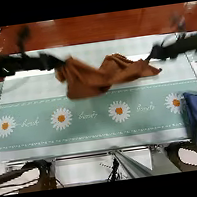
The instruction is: Fold the shirts.
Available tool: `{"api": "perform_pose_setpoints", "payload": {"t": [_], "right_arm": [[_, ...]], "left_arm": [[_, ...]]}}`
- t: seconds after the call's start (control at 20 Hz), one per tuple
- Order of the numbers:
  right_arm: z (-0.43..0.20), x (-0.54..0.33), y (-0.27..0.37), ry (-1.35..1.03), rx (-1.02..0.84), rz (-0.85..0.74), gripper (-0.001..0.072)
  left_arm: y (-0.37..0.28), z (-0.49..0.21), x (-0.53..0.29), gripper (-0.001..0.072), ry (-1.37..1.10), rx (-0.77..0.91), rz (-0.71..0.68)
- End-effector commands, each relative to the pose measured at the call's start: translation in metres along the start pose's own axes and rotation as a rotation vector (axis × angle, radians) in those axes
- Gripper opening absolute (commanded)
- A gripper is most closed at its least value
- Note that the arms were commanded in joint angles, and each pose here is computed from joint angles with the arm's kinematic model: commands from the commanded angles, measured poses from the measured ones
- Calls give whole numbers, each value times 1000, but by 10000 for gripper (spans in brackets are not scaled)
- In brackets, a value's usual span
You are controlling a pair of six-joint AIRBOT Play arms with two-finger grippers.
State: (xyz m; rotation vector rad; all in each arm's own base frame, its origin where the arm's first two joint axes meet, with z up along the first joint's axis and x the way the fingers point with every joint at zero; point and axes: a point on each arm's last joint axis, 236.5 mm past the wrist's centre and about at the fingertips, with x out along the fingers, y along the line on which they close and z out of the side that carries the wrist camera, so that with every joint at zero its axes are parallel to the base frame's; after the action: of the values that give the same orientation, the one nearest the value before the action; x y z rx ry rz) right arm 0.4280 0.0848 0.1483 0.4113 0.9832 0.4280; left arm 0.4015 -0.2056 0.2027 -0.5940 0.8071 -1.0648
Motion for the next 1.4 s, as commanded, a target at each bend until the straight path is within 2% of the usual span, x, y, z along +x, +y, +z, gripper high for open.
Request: {"api": "perform_pose_setpoints", "payload": {"t": [0.0,0.1,0.2,0.3,0.55,0.75,0.9,1.0,1.15,1.35], "right_arm": [[85,-143,100,-346,-269,-17,25],[92,-226,147,-545,-391,-58,25],[73,-288,179,-694,-471,-93,25],[43,-326,198,-766,-526,-124,25],[-30,-384,229,-863,-612,-163,25],[-66,-393,235,-842,-639,-175,25],[-68,-383,228,-804,-628,-180,25],[-61,-357,210,-726,-587,-179,25],[-47,-298,169,-579,-496,-176,25],[-17,-205,97,-403,-378,-200,25]], "left_arm": [[-133,89,-71,23,-253,406,58],[-186,108,-114,23,-335,595,211],[-229,113,-153,23,-428,680,364],[-266,99,-179,23,-507,735,439],[-338,22,-204,24,-566,841,463],[-354,-31,-202,24,-479,872,476],[-328,-36,-193,24,-403,787,475],[-289,-31,-179,24,-340,685,474],[-193,-32,-144,24,-186,447,455],[-61,-24,-73,24,-62,272,415]]}}
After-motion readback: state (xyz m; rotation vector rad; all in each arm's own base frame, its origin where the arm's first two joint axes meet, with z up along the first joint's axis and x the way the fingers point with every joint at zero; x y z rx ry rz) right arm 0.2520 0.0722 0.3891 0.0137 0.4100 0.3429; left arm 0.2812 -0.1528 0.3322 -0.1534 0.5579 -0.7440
